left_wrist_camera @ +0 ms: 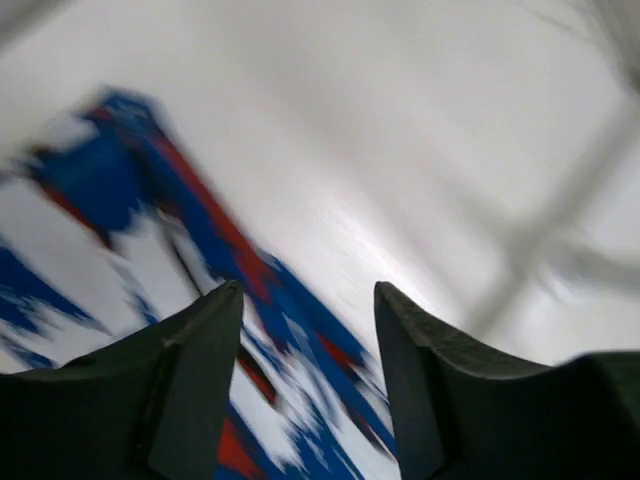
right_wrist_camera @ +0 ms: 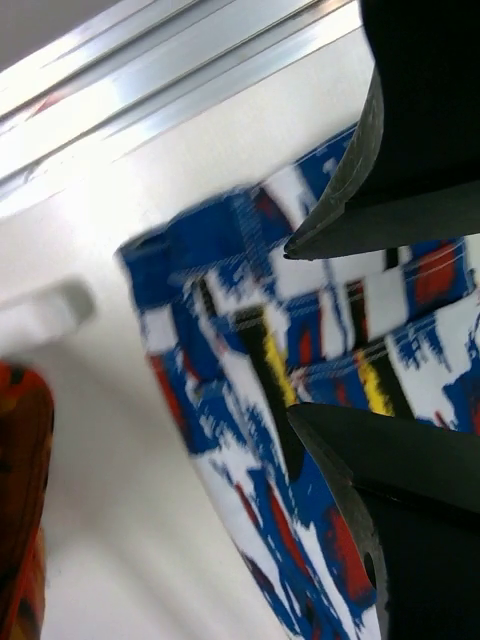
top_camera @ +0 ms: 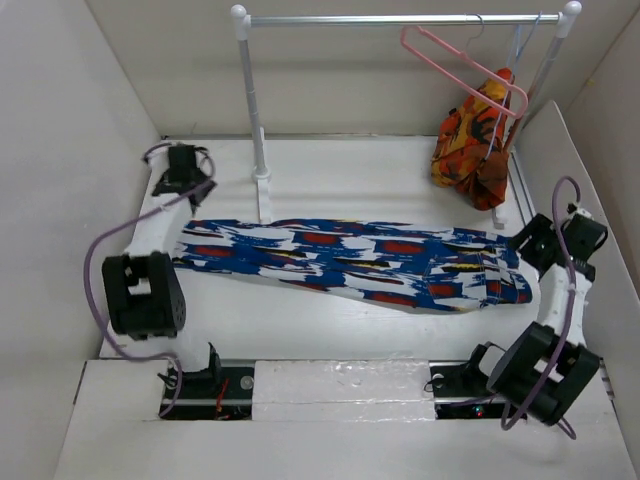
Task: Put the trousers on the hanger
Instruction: Fold the trousers at the center of the board.
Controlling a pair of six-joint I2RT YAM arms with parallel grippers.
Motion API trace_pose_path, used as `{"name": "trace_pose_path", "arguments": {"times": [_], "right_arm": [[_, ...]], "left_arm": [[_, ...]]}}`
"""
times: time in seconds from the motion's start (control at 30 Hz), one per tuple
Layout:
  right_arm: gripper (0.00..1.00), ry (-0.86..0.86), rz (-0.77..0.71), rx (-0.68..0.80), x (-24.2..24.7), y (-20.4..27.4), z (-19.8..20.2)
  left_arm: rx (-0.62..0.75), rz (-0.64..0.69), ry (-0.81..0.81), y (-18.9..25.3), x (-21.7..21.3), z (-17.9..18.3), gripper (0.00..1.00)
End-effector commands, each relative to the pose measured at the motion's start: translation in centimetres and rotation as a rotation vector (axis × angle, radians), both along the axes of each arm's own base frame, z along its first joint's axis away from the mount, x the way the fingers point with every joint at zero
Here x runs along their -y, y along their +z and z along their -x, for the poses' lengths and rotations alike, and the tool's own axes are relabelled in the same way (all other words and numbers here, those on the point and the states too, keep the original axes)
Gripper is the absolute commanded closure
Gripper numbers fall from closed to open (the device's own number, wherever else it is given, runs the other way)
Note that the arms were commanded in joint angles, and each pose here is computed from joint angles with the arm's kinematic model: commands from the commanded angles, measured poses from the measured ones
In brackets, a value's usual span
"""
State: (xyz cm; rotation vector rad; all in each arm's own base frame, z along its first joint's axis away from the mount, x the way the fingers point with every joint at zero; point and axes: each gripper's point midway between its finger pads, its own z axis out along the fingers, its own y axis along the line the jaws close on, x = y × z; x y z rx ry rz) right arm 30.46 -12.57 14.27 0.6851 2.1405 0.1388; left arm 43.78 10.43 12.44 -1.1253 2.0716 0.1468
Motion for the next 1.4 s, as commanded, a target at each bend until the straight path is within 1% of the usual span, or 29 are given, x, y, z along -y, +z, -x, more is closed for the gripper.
{"name": "trace_pose_path", "arguments": {"times": [0.0,0.03,0.07,0.1,0.13,0.17,0.2,0.23,0.27,0.3,0.33,0.4,0.5,0.57,0.6,0.7,0.83,0.93,1.03,1.07,1.1,1.17,1.2,1.23,1.27,1.3,1.33,1.37], "right_arm": [[0.35,-0.194,-0.085,-0.123,0.8,-5.0,5.5],[0.35,-0.264,-0.113,-0.126,1.8,-5.6,6.9],[0.35,-0.290,-0.136,-0.133,1.9,-6.4,7.8],[0.34,-0.284,-0.188,-0.128,1.3,-7.3,8.3],[0.34,-0.288,-0.208,-0.128,1.3,-7.6,8.7],[0.33,-0.305,-0.226,-0.123,1.6,-7.9,8.9],[0.33,-0.304,-0.254,-0.130,1.5,-8.2,9.0],[0.31,-0.304,-0.288,-0.116,1.4,-8.4,8.9],[0.31,-0.304,-0.289,-0.116,1.4,-8.4,8.9],[0.30,-0.317,-0.320,-0.110,1.2,-8.6,8.9],[0.30,-0.317,-0.320,-0.110,1.2,-8.6,8.9],[0.30,-0.331,-0.329,-0.100,1.1,-8.7,8.8],[0.28,-0.394,-0.384,-0.095,0.5,-10.2,9.2],[0.27,-0.415,-0.421,-0.124,-0.3,-11.8,9.8],[0.27,-0.422,-0.442,-0.132,-0.6,-12.2,9.9],[0.27,-0.429,-0.433,-0.126,-0.5,-12.4,9.9],[0.27,-0.438,-0.421,-0.111,0.7,-12.3,9.2],[0.32,-0.418,-0.440,-0.125,1.2,-12.8,8.4],[0.41,-0.388,-0.469,-0.106,1.3,-12.7,7.4],[0.71,-0.377,-0.460,-0.079,1.6,-12.4,6.9],[0.83,-0.352,-0.480,-0.058,1.2,-12.0,6.6],[1.00,-0.316,-0.456,-0.025,1.4,-10.4,6.1],[1.00,-0.281,-0.420,-0.020,1.4,-9.6,6.1],[1.00,-0.213,-0.312,0.024,1.2,-5.8,5.8],[1.00,-0.206,-0.276,0.060,1.3,-4.5,5.8],[1.00,-0.170,-0.252,0.043,0.6,-2.8,5.7],[1.00,-0.104,-0.192,0.013,-0.9,-2.0,5.1],[1.00,-0.069,-0.180,0.032,-2.0,-1.0,4.7]], "left_arm": [[0.215,0.113,-0.385,4.4,15.6,0.1,0.51],[0.200,0.136,-0.439,3.7,18.1,1.3,0.57],[0.157,0.160,-0.495,1.8,20.3,3.1,0.58],[0.146,0.200,-0.599,1.5,24.0,4.8,0.61],[0.122,0.237,-0.625,0.5,25.4,6.0,0.67],[0.076,0.268,-0.652,-1.5,26.0,7.8,0.73],[0.079,0.325,-0.706,-1.9,27.5,8.7,0.78],[0.023,0.360,-0.717,-4.6,27.9,11.1,0.86],[0.026,0.360,-0.717,-4.5,27.9,11.1,0.86],[0.020,0.391,-0.742,-5.5,28.4,11.8,0.92],[0.020,0.391,-0.742,-5.5,28.4,11.8,0.92],[-0.031,0.386,-0.733,-7.2,27.9,12.9,0.95],[-0.090,0.362,-0.697,-9.3,26.6,13.9,0.95],[-0.131,0.369,-0.634,-10.8,24.8,14.3,0.96],[-0.152,0.397,-0.619,-11.3,24.5,14.8,0.96],[-0.144,0.464,-0.593,-11.5,24.1,15.0,0.96],[-0.142,0.447,-0.597,-11.1,23.9,14.9,0.96],[-0.103,0.411,-0.605,-9.9,23.5,14.3,0.96],[-0.093,0.364,-0.641,-8.6,24.2,15.0,0.96],[-0.072,0.361,-0.659,-7.8,24.6,14.9,0.96],[-0.060,0.354,-0.673,-7.3,25.0,14.9,0.96],[-0.038,0.338,-0.724,-5.9,26.6,15.1,0.97],[-0.034,0.317,-0.736,-5.6,27.1,15.2,0.98],[-0.009,0.273,-0.805,-4.3,29.6,15.6,0.98],[0.005,0.275,-0.807,-3.7,29.8,15.3,0.98],[-0.009,0.256,-0.860,-3.9,31.7,16.3,0.99],[-0.014,0.252,-0.879,-3.9,32.7,16.7,0.99],[-0.023,0.241,-0.898,-4.0,33.6,17.1,0.99]]}}
